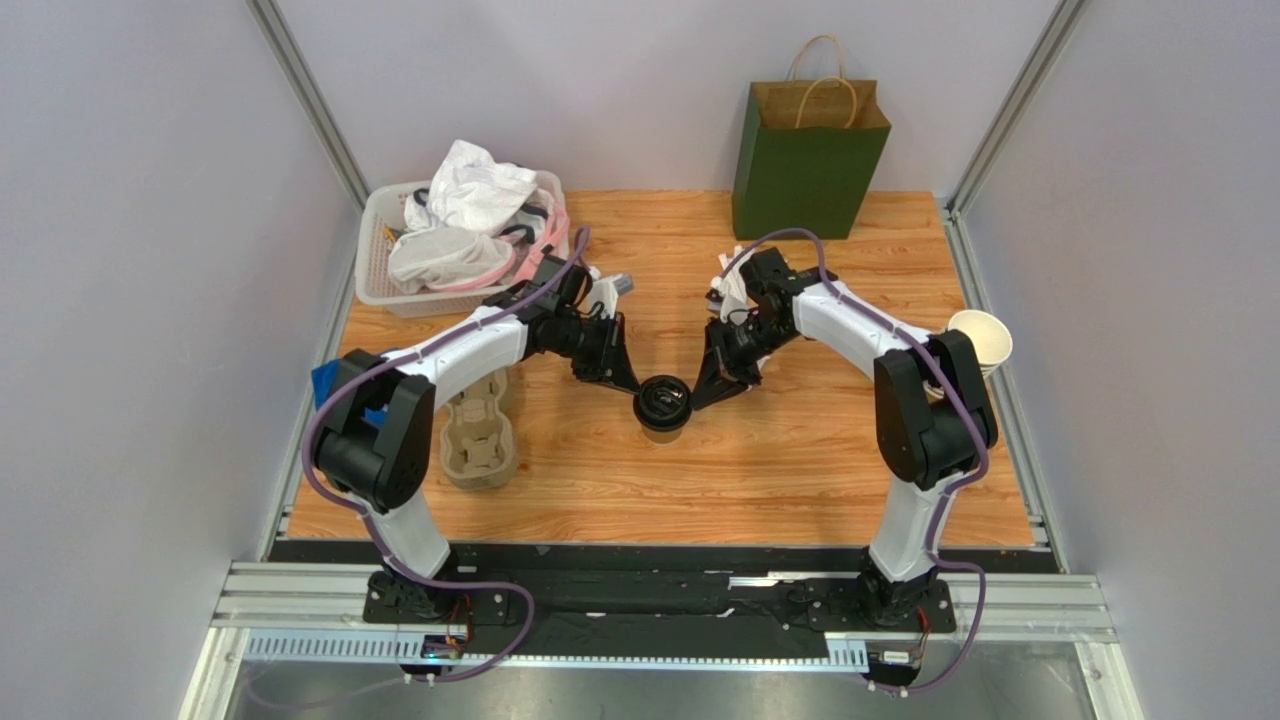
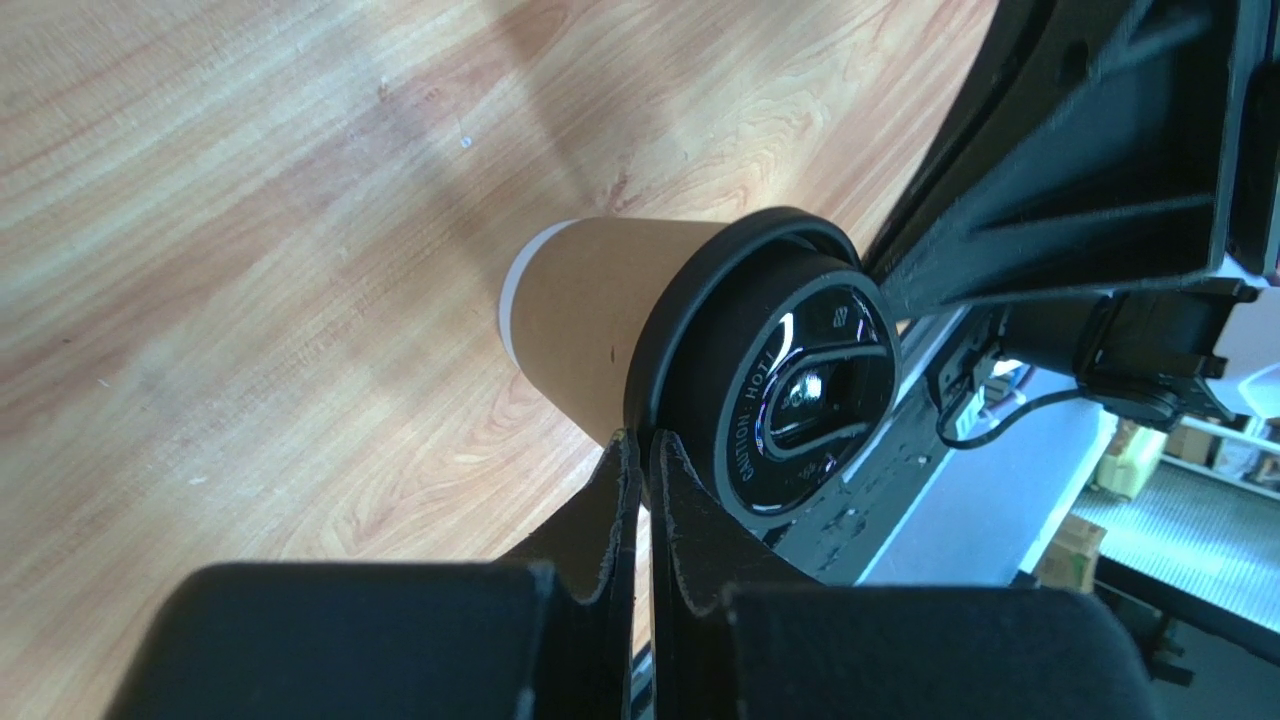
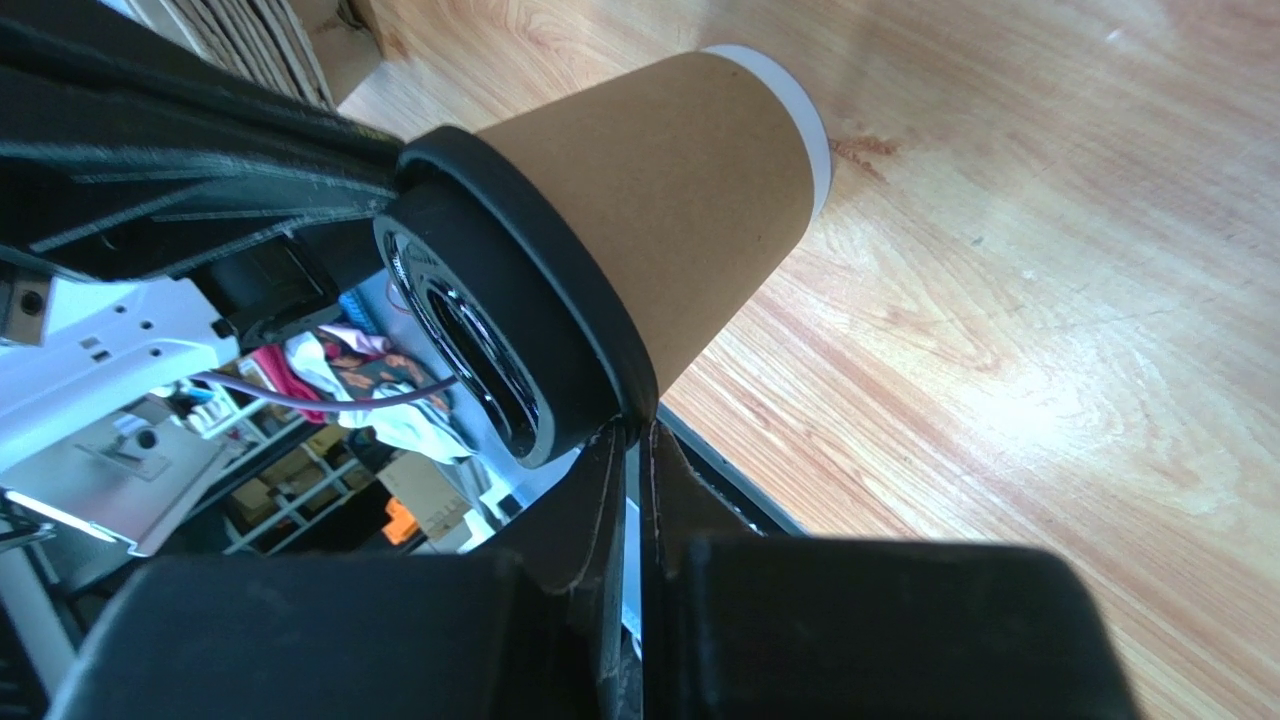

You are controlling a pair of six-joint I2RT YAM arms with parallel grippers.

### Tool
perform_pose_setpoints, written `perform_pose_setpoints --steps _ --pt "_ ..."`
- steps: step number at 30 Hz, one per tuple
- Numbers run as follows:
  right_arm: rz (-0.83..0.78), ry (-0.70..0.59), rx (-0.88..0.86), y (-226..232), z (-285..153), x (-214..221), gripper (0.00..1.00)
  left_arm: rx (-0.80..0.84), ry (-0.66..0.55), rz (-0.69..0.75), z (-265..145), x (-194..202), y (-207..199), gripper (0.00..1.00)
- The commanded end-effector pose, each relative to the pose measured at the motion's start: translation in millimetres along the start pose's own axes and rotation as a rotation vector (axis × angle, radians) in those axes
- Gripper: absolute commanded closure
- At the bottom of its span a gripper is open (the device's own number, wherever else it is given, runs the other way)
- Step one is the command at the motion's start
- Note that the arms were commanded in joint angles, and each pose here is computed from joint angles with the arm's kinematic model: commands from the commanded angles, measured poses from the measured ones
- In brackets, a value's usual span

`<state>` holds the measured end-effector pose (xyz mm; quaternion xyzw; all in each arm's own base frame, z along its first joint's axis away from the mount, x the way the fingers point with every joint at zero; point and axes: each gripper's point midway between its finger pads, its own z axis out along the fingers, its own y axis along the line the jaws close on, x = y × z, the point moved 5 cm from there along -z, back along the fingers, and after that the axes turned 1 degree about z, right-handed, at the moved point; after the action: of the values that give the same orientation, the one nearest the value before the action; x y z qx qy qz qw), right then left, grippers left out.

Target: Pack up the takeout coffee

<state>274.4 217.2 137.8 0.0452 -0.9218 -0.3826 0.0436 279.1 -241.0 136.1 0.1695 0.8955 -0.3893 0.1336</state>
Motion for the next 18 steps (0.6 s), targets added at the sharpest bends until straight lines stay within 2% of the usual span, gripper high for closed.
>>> perform_pose_setpoints --steps 1,10,15,18 --pt "-0.096 -0.024 0.111 -12 17 6 0.93 -0.063 0.043 0.045 12 5 10 0.96" --pt "-0.127 -0.039 0.081 0 4 14 0.79 -0.048 0.013 0.073 3 -8 -1 0.91" --pt "-0.140 -0.046 0.068 6 -2 16 0.67 -0.032 -0.003 0.092 -1 -14 -8 0.80" --pt "-0.142 -0.049 0.061 8 -5 17 0.63 -0.026 -0.026 0.109 -6 -22 -14 0.73"
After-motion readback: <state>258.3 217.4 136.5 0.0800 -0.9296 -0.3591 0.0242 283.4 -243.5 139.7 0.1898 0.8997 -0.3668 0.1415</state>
